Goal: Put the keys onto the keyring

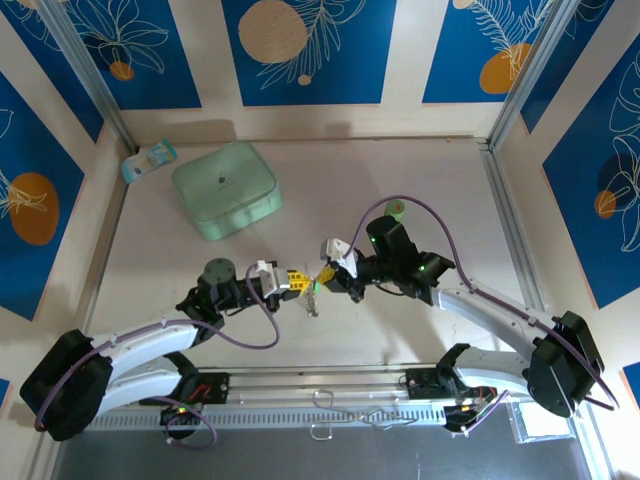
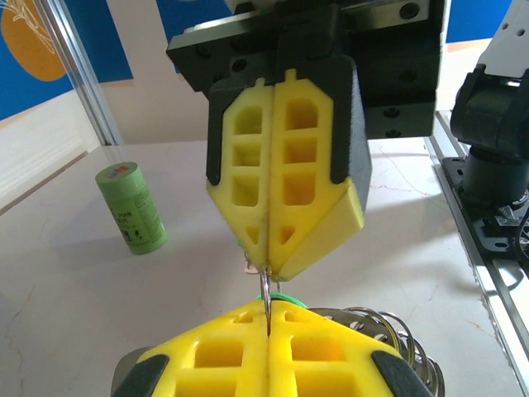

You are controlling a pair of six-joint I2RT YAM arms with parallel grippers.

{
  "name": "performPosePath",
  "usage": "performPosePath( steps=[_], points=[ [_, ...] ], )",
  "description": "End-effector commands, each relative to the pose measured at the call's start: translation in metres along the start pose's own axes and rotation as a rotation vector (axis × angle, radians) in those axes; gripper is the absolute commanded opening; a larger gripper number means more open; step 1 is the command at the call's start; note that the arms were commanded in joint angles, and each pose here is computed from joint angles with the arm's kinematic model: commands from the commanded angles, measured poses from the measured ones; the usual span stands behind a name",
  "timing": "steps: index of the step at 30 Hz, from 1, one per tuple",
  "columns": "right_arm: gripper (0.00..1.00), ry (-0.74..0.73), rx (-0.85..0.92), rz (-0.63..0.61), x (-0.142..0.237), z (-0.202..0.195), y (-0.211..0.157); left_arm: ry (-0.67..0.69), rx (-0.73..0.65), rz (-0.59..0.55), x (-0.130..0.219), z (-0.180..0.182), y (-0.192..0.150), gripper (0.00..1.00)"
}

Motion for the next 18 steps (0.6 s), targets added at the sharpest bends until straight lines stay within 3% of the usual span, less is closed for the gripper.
performPosePath(
  steps=[1, 6, 9, 11, 18],
  points=[
    [0.0, -0.032, -0.06, 0.03, -0.003, -0.012, -0.005, -0.044, -0.05, -0.116, 0.001, -0.005, 0.03, 0.0],
    [0.0, 0.01, -0.059, 0.017, -0.004, -0.006, -0.005, -0.039, -0.051, -0.116, 0.0, -0.003, 0.029, 0.0],
    [0.22, 0.006, -0.027, -0.028, 0.001, -0.002, 0.001, -0.043, -0.047, -0.111, -0.001, -0.004, 0.027, 0.0],
    [0.31, 0.013, 0.01, -0.061, 0.006, 0.003, 0.005, -0.044, -0.042, -0.109, -0.002, -0.005, 0.025, 0.0],
    [0.34, -0.012, 0.099, -0.146, 0.016, 0.007, 0.01, -0.044, -0.015, -0.123, -0.004, -0.006, 0.02, 0.0]
  ],
)
Point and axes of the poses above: each hand's point on the last joint's axis, 136 mm out from that joint toward the fingers, its own x axis back along the fingers, its own z axis along the line the jaws close on, y = z × x, the point moved 1 cm from there along x, back along the fingers, and after that the axes turned 8 degrees about -x, right-handed, at the moved point
